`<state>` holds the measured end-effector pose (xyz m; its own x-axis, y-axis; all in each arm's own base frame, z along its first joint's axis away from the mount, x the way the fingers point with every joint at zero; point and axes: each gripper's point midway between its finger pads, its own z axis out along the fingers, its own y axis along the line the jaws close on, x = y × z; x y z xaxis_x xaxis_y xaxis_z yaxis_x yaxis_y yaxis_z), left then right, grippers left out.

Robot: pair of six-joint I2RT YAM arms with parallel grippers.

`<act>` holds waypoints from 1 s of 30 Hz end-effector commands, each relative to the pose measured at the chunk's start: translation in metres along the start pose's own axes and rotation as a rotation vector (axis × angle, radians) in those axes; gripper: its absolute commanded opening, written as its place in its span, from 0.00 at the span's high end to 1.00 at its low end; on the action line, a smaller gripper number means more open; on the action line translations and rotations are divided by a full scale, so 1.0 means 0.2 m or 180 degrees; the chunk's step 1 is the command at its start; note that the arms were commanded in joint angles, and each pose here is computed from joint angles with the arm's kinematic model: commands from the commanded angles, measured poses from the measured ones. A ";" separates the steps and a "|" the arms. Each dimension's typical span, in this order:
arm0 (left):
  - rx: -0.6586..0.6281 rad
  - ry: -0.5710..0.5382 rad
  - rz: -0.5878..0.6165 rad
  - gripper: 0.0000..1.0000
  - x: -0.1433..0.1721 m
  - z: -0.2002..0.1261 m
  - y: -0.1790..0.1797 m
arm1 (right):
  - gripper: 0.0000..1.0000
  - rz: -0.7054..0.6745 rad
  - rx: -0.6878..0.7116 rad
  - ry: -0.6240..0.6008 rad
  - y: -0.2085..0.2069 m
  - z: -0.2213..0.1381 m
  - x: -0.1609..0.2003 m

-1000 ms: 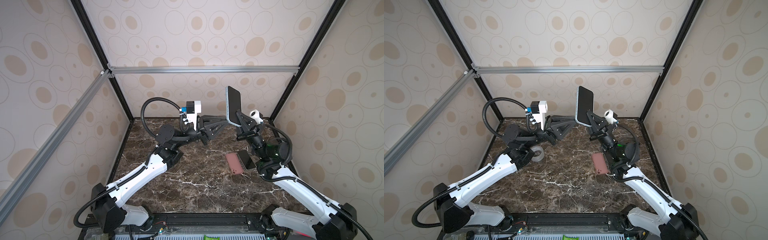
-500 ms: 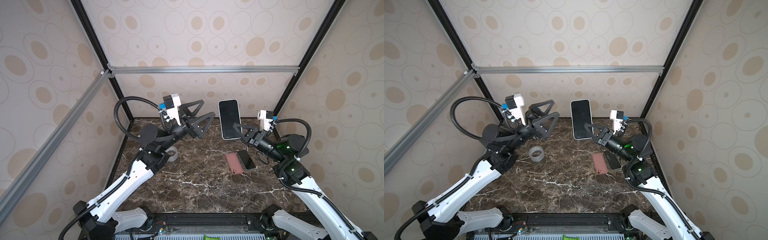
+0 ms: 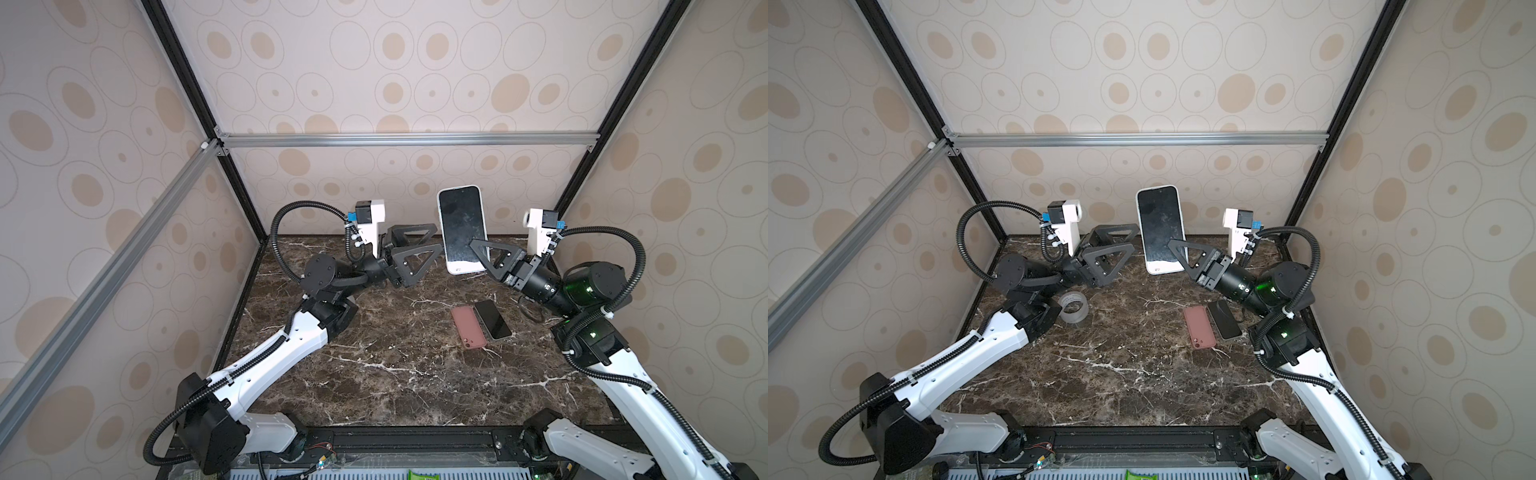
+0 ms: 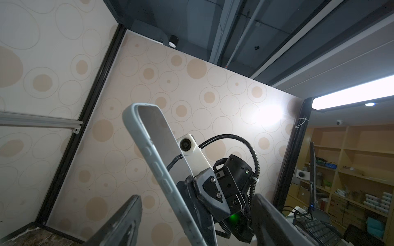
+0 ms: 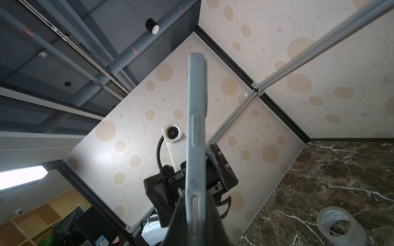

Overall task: Take the phone out of the phone case
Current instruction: Remove the phone case from the phone.

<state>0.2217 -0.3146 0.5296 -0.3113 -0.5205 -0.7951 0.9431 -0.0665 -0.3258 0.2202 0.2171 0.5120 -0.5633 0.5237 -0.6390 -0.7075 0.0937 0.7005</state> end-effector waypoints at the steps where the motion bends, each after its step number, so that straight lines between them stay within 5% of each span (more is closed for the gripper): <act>1: 0.0350 -0.0031 0.0001 0.26 -0.03 0.01 -0.11 | 1.00 -0.0183 -0.0296 -0.0083 0.15 -0.01 -0.06; 10: 0.0218 0.0055 -0.0111 0.33 0.03 0.04 -0.03 | 1.00 -0.0150 -0.0411 -0.0056 0.16 0.00 -0.05; 26: 0.0727 -0.0058 -0.0015 0.99 -0.02 0.01 -0.20 | 1.00 0.0540 -0.0528 -0.0091 0.06 0.06 -0.05; 30: 0.0811 -0.0063 0.0033 1.00 -0.03 0.01 -0.24 | 1.00 0.0729 -0.0499 -0.0061 0.03 0.09 -0.05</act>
<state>0.2132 -0.3220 0.5283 -0.4229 -0.5038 -0.7533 0.9061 -0.2217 -0.3604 0.2199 0.2281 0.5254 -0.6456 0.5116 -0.5670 -0.6997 -0.0986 0.7076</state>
